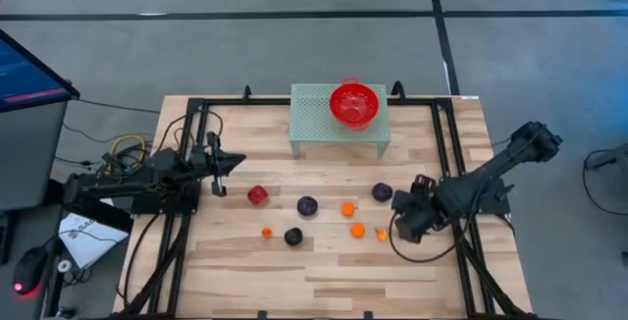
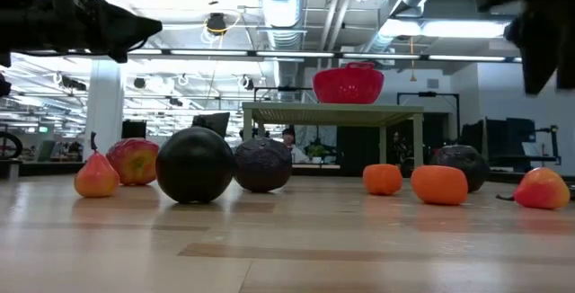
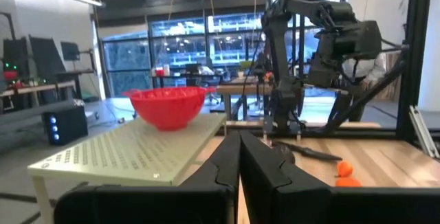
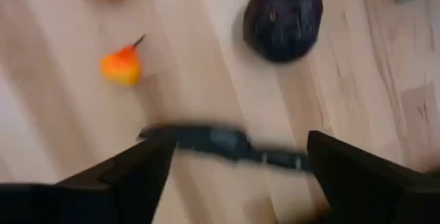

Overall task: Pick & Place Fruit
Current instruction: Put the top black plum into the red strainer bowl on the shelf

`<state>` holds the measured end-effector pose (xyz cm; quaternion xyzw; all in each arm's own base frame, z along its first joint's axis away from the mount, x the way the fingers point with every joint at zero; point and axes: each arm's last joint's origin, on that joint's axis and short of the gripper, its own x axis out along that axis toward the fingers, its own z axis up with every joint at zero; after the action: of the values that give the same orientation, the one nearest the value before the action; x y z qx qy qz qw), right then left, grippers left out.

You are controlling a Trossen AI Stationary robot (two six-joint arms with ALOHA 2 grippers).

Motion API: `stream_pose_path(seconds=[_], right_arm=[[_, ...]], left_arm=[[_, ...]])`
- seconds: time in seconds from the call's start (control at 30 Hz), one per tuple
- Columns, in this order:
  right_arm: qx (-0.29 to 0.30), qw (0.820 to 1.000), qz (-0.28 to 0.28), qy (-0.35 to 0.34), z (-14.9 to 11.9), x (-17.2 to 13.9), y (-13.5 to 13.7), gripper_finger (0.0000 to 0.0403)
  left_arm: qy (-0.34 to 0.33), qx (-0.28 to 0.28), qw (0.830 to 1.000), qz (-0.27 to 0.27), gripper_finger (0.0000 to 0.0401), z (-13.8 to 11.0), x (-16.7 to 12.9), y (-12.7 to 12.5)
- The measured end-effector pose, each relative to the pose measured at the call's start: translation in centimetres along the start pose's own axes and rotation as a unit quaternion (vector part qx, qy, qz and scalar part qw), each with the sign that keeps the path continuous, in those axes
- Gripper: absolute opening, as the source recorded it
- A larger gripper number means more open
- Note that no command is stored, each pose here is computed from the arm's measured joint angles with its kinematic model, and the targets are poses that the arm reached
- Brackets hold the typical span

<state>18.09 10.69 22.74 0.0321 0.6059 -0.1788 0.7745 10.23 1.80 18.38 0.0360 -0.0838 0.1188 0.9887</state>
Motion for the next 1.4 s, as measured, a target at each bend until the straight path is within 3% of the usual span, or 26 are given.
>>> stream_pose_path(seconds=[0.3, 0.63, 0.8, 1.13, 1.4], right_arm=[[0.007, 0.984, -0.090, -0.153, -2.0, 7.0, -0.3, 0.0383], [0.002, 0.974, -0.101, -0.201, -1.3, 12.2, -1.0, 0.0382], [0.013, 0.972, -0.105, -0.208, -1.1, 12.8, -1.0, 0.0363], [0.038, 0.971, -0.087, -0.218, -0.9, 12.1, -1.3, 0.0304], [0.096, 0.960, -0.015, -0.262, 1.5, 9.2, -1.6, 0.0292]], left_arm=[[0.010, 0.001, 1.000, -0.001, 0.0002, -0.2, 0.2, 0.0], [-0.007, -0.014, 1.000, 0.000, 0.0002, 0.1, 0.4, 0.0], [-0.015, -0.051, 0.999, 0.000, 0.0002, 0.3, 0.4, 0.0], [-0.019, -0.052, 0.998, 0.000, 0.0002, 0.4, 0.4, 0.0], [-0.019, -0.052, 0.998, 0.000, 0.0002, 0.4, 0.4, 0.0]])
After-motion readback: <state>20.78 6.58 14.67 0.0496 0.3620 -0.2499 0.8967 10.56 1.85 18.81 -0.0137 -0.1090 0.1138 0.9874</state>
